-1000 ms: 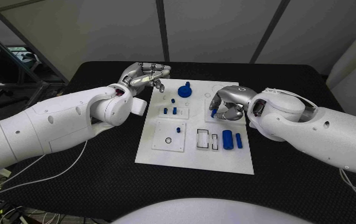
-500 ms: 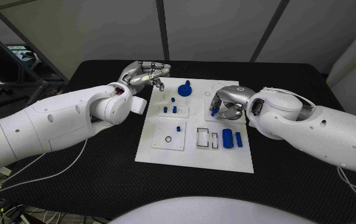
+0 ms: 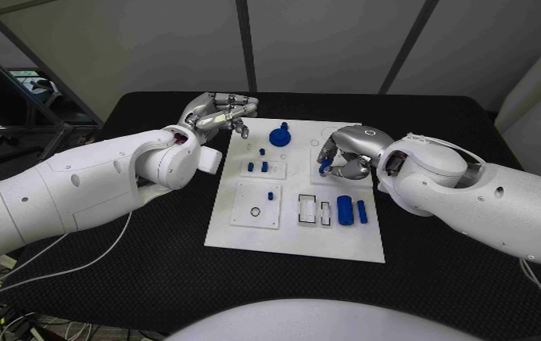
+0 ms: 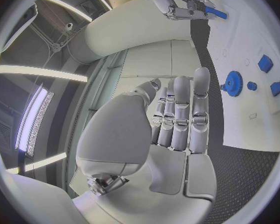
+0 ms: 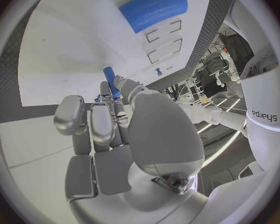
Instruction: Assemble the parts on the task board
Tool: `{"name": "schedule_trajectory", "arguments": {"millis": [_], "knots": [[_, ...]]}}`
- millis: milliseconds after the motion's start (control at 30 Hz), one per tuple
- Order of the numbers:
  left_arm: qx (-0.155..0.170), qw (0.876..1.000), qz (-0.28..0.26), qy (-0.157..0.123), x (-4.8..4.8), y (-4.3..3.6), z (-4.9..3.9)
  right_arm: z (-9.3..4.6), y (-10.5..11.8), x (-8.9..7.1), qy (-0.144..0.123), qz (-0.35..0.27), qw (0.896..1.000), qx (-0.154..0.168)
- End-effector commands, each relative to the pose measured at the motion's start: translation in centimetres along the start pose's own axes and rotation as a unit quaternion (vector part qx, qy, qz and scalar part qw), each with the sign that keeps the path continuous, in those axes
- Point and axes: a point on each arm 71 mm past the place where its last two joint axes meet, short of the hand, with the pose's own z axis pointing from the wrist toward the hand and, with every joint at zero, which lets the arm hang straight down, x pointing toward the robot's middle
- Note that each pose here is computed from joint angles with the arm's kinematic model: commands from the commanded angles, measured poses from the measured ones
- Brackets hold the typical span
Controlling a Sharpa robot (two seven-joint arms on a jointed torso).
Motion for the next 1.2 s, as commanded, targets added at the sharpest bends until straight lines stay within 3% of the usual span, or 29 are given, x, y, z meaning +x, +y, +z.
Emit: {"name": "schedule_trajectory", "arguments": {"millis": [33,267,567,900,1200], "knots": [[0.003,1.000,-0.003,0.005,0.06,-0.08,0.02,-0.7,0.5,-1.1,-0.044,0.013,0.999,-0.005],[0.002,1.000,-0.003,0.005,0.09,0.00,0.06,-1.4,2.8,-2.1,-0.058,0.046,0.997,-0.037],[0.001,1.000,-0.004,0.005,0.20,0.10,0.25,0.9,8.3,-1.7,-0.051,0.058,0.991,-0.113],[0.002,1.000,-0.004,0.004,0.28,0.18,0.54,2.4,12.1,1.2,-0.023,0.069,0.983,-0.167],[0.002,1.000,-0.004,0.005,0.40,0.21,0.71,2.9,12.9,3.9,0.012,0.058,0.982,-0.178]]}}
